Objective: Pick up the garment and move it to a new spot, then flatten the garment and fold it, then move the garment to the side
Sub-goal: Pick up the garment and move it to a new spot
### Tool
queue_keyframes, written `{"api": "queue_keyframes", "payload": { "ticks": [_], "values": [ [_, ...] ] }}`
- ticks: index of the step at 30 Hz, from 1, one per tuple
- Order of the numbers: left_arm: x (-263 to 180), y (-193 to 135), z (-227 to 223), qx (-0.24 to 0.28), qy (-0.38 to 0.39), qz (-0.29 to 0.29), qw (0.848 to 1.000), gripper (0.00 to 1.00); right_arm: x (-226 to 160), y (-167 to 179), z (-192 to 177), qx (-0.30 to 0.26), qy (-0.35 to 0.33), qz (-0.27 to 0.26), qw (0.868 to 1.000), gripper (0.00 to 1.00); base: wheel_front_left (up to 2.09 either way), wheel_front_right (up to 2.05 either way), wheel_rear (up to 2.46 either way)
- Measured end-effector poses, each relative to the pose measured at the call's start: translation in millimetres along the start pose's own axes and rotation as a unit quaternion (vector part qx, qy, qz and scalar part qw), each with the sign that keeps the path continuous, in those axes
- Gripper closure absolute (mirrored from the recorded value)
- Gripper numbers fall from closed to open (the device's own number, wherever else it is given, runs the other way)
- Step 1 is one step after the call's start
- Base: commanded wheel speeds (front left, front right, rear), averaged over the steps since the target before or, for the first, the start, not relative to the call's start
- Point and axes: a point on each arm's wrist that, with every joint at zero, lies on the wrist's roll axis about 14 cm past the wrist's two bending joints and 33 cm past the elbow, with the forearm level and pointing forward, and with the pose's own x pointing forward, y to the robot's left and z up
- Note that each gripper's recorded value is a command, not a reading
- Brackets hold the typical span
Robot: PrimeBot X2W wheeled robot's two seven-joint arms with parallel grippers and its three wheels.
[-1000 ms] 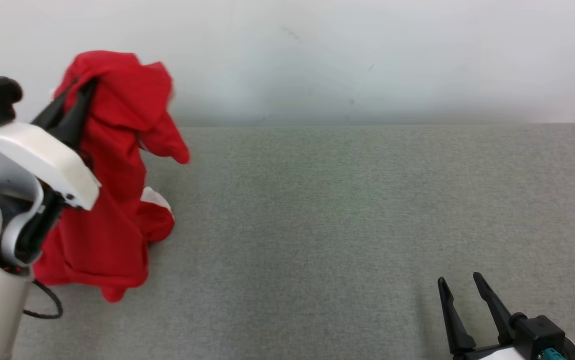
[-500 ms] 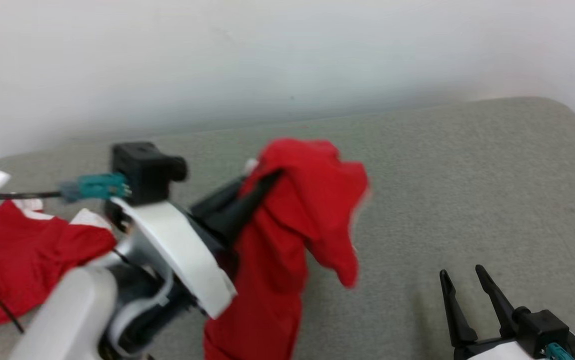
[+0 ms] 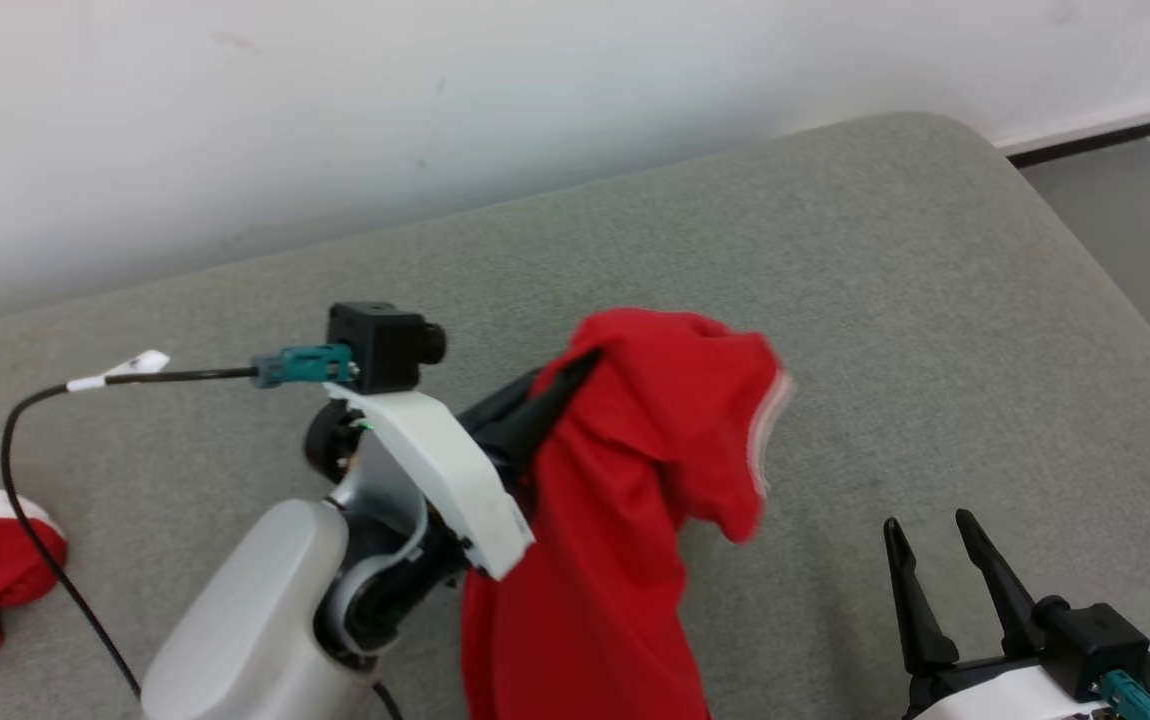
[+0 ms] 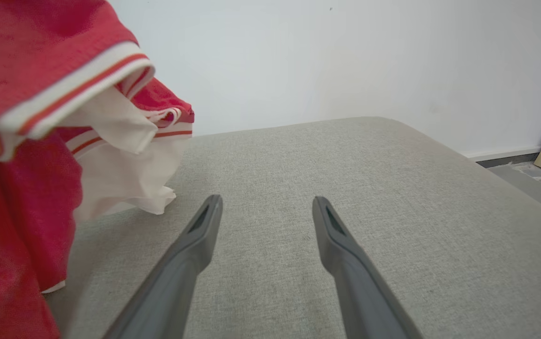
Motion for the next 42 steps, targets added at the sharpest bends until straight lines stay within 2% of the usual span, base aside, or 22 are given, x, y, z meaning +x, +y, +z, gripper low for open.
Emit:
{"api": "queue_keyframes", "payload": {
  "ticks": [3, 6, 11, 12, 13, 14, 21, 28, 35, 42],
  "values": [
    [8, 42, -18, 0.018, 0.013, 0.059, 0.998, 1.0, -3, -8, -1, -0.001, 0.002, -0.013, 1.0, 0.0, 0.0, 0.0, 0.0],
    [7, 79, -33, 0.057, 0.029, 0.109, 0.992, 1.0, -3, -11, -1, -0.001, 0.003, -0.019, 1.0, 0.0, 0.0, 0.0, 0.0],
    [-5, 121, -54, 0.106, 0.051, 0.169, 0.979, 1.0, -1, -10, 0, -0.001, 0.002, -0.016, 1.0, 0.0, 0.0, 0.0, 0.0],
    [-8, 126, -57, 0.115, 0.053, 0.175, 0.976, 0.74, 0, -8, 0, -0.001, 0.001, -0.013, 1.0, 0.0, 0.0, 0.0, 0.0],
    [-10, 130, -59, 0.119, 0.051, 0.182, 0.975, 0.4, 1, -7, 1, -0.001, 0.0, -0.01, 1.0, 0.0, 0.0, 0.0, 0.0],
    [-12, 133, -61, 0.117, 0.047, 0.188, 0.974, 0.0, 2, -5, 1, -0.001, -0.001, -0.008, 1.0, 0.0, 0.0, 0.0, 0.0],
    [-27, 137, -37, 0.143, -0.033, 0.228, 0.963, 0.0, 4, 4, 7, -0.004, -0.011, 0.007, 1.0, 0.0, 0.0, 0.0, 0.0],
    [-69, 126, -9, 0.149, -0.112, 0.276, 0.943, 0.0, 3, 12, 17, -0.016, -0.029, 0.024, 0.999, 0.0, 0.0, 0.0, 0.0],
    [-135, 110, -18, 0.15, -0.147, 0.336, 0.918, 0.0, 2, 20, 30, -0.034, -0.049, 0.048, 0.997, 0.0, 0.0, 0.0, 0.0],
    [-185, 97, -40, 0.135, -0.152, 0.385, 0.9, 0.0, 5, 34, 32, -0.043, -0.053, 0.073, 0.995, 0.0, 0.0, 0.0, 0.0]
  ]
}}
